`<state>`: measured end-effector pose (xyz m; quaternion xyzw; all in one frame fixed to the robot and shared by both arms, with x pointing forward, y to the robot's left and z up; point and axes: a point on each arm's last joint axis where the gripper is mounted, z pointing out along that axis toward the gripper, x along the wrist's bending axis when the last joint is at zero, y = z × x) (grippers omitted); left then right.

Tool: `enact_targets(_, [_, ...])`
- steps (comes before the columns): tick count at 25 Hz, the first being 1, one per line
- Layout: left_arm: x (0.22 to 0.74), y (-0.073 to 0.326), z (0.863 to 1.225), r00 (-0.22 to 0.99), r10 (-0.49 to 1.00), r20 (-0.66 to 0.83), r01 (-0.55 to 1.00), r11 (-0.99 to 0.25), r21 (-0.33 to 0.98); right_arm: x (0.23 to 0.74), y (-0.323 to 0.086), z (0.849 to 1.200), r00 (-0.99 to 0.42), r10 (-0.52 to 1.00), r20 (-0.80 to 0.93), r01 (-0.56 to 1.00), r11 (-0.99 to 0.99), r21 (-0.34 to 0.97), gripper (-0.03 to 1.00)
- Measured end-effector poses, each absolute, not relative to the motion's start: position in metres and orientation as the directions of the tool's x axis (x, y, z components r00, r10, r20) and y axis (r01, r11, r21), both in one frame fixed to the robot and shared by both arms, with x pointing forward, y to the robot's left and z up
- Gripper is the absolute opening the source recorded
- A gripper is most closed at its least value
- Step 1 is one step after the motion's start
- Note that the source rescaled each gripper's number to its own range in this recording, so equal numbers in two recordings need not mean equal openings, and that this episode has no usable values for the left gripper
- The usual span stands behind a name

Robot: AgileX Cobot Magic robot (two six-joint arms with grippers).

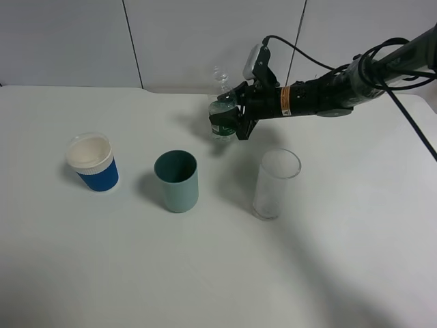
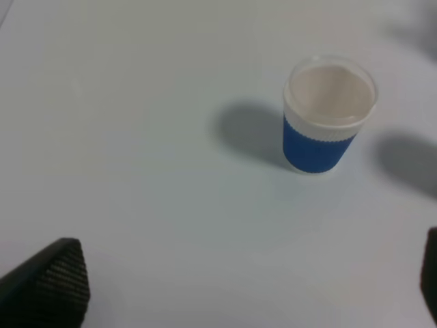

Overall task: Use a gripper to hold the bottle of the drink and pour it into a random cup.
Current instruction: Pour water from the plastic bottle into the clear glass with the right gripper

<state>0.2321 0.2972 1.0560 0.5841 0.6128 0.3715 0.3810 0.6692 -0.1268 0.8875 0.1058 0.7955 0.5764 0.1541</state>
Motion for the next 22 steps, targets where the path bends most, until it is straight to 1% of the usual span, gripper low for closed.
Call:
enact_targets(10, [0.232, 0.297, 1.056, -0.027, 0.999, -0.033, 0.433, 0.042, 0.901, 0.663, -0.142, 0.945, -0.937, 0.296, -0.185, -0.073, 0.354, 0.933, 0.01])
enact_targets(18, [0.232, 0.297, 1.056, -0.027, 0.999, -0.033, 0.433, 0.042, 0.901, 0.646, -0.161, 0.984, -0.952, 0.130, -0.276, -0.205, 0.398, 0.894, 0.01])
enact_targets(22, [0.232, 0.297, 1.056, -0.027, 0.999, -0.033, 0.433, 0.042, 0.901, 0.643, -0.172, 1.005, -0.939, 0.140, -0.315, -0.240, 0.390, 0.889, 0.01])
